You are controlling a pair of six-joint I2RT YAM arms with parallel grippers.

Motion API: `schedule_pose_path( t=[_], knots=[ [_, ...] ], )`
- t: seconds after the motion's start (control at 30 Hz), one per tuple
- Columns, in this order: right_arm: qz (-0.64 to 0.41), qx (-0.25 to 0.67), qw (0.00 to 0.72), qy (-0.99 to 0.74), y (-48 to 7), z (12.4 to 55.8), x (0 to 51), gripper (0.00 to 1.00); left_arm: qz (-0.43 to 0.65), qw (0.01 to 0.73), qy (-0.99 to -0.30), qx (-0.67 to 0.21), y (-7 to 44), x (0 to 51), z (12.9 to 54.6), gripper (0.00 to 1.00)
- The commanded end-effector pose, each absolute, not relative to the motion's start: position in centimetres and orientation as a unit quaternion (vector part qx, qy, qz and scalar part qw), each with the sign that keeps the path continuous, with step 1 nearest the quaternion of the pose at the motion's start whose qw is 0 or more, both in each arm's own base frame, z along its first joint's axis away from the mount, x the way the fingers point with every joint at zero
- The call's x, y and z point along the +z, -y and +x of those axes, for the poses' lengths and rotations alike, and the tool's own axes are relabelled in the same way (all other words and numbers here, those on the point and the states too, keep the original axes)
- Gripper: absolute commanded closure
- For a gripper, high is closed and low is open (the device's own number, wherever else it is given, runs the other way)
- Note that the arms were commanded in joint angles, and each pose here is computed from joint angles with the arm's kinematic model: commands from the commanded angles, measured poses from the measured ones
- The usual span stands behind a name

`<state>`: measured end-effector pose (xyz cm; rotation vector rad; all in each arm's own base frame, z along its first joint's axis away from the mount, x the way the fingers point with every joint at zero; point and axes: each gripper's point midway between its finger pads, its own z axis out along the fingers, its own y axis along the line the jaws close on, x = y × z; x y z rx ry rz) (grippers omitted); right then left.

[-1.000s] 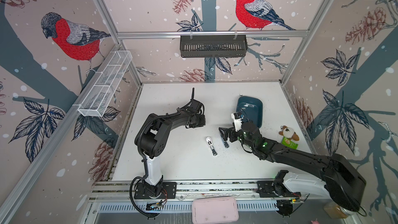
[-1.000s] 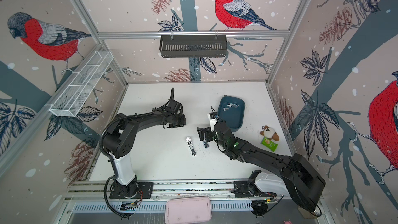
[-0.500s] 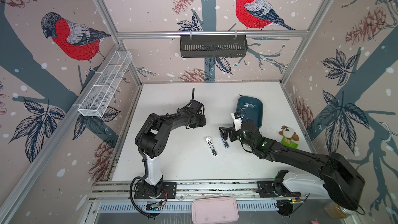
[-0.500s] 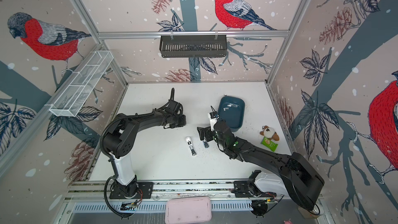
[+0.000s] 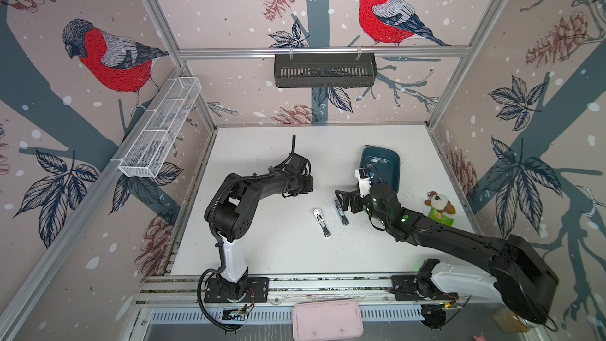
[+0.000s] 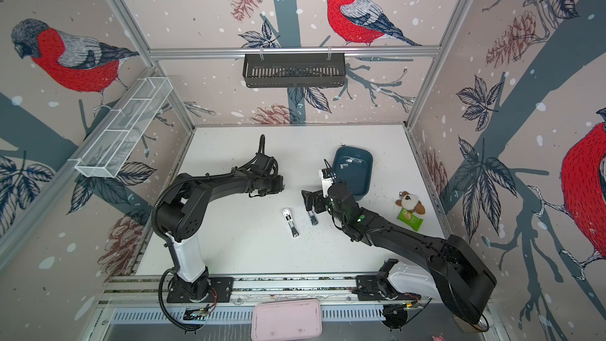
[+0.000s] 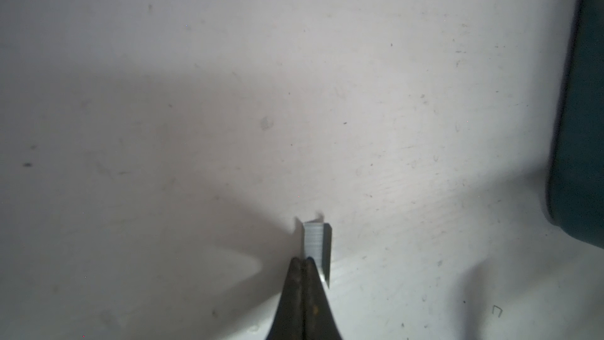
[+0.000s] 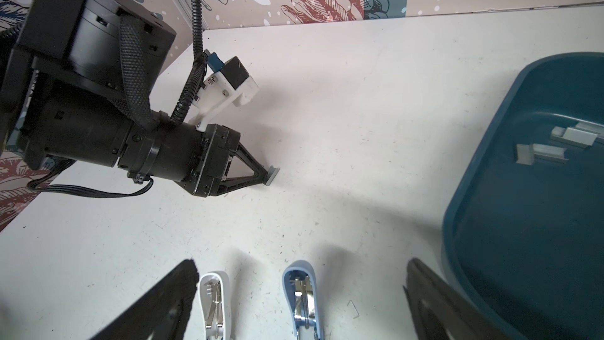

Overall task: Load the staples into the stapler
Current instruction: 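Close the left gripper on the silver staple strip, then lift the staple strip off the table with the left gripper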

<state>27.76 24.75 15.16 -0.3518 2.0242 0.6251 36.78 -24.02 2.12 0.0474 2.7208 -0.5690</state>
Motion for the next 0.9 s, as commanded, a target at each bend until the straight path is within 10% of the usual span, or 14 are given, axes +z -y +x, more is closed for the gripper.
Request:
schedule_pose_path(
  t=[0.0,0.87],
  knots=[
    [-0.137,0.273,0.478,-0.823,-24.8,28.0,15.6,0.01,0.019,0.155,-0.972,-0.177,23.0,1.5,35.2,1.0],
    [-0.102,0.41,0.437,-0.794,-25.8,28.6,18.9,0.15,0.014,0.195,-0.922,-0.334,24.5,6.1,34.6,1.0]
  ],
)
